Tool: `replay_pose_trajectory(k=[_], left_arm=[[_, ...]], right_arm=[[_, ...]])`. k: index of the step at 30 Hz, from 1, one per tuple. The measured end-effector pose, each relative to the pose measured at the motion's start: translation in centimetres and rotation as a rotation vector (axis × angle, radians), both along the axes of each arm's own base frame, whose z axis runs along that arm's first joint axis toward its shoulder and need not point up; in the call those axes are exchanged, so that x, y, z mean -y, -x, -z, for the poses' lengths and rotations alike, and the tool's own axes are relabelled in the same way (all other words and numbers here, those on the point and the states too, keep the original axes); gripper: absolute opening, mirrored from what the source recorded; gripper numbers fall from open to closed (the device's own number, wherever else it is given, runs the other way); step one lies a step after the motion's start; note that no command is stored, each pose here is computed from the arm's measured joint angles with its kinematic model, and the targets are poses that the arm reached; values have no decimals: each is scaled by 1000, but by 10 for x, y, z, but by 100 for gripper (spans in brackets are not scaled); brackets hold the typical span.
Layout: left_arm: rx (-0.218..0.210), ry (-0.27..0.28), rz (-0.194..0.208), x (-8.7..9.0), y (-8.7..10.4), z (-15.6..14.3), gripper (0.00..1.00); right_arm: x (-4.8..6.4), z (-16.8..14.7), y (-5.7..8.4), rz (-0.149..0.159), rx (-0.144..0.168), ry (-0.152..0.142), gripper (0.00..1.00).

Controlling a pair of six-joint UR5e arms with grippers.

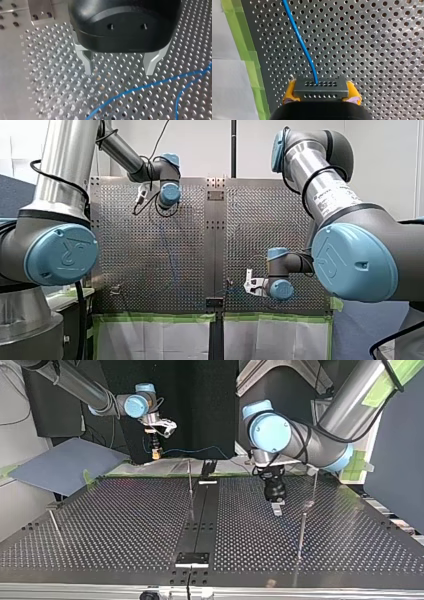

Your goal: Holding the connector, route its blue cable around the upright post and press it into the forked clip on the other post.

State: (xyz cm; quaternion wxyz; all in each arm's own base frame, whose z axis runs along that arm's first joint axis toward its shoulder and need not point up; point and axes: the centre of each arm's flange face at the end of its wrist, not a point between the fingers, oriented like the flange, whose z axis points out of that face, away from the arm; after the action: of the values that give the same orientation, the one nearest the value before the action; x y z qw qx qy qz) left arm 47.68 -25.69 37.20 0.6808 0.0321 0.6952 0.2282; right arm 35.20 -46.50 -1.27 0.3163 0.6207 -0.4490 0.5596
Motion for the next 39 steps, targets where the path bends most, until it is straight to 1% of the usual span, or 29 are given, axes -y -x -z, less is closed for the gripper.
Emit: replay_pose_trajectory(k=[3, 8, 14, 17, 24, 29, 33, 39], left_arm=[[3, -10, -9, -2, -1, 0, 100], [-6, -35, -8, -2, -3, 2, 100], [-44, -72, -6, 0, -11, 21, 100], [-64, -89, -18, -2, -17, 31, 100], [-64, -103, -47, -12, -28, 33, 100], [-51, -116, -62, -20, -35, 28, 100], [-47, -132, -82, -32, -44, 23, 100], [-59, -175, -98, -51, -55, 21, 100]], right_arm=[[0, 0, 0, 0, 0, 0, 0], [0, 0, 0, 0, 1, 2, 0], [1, -1, 0, 0, 4, 6, 0], [1, -1, 0, 0, 5, 7, 0], [1, -1, 0, 0, 6, 9, 0], [2, -1, 0, 2, 6, 12, 0], [3, -1, 1, 3, 8, 14, 0], [4, -2, 1, 4, 12, 18, 0]])
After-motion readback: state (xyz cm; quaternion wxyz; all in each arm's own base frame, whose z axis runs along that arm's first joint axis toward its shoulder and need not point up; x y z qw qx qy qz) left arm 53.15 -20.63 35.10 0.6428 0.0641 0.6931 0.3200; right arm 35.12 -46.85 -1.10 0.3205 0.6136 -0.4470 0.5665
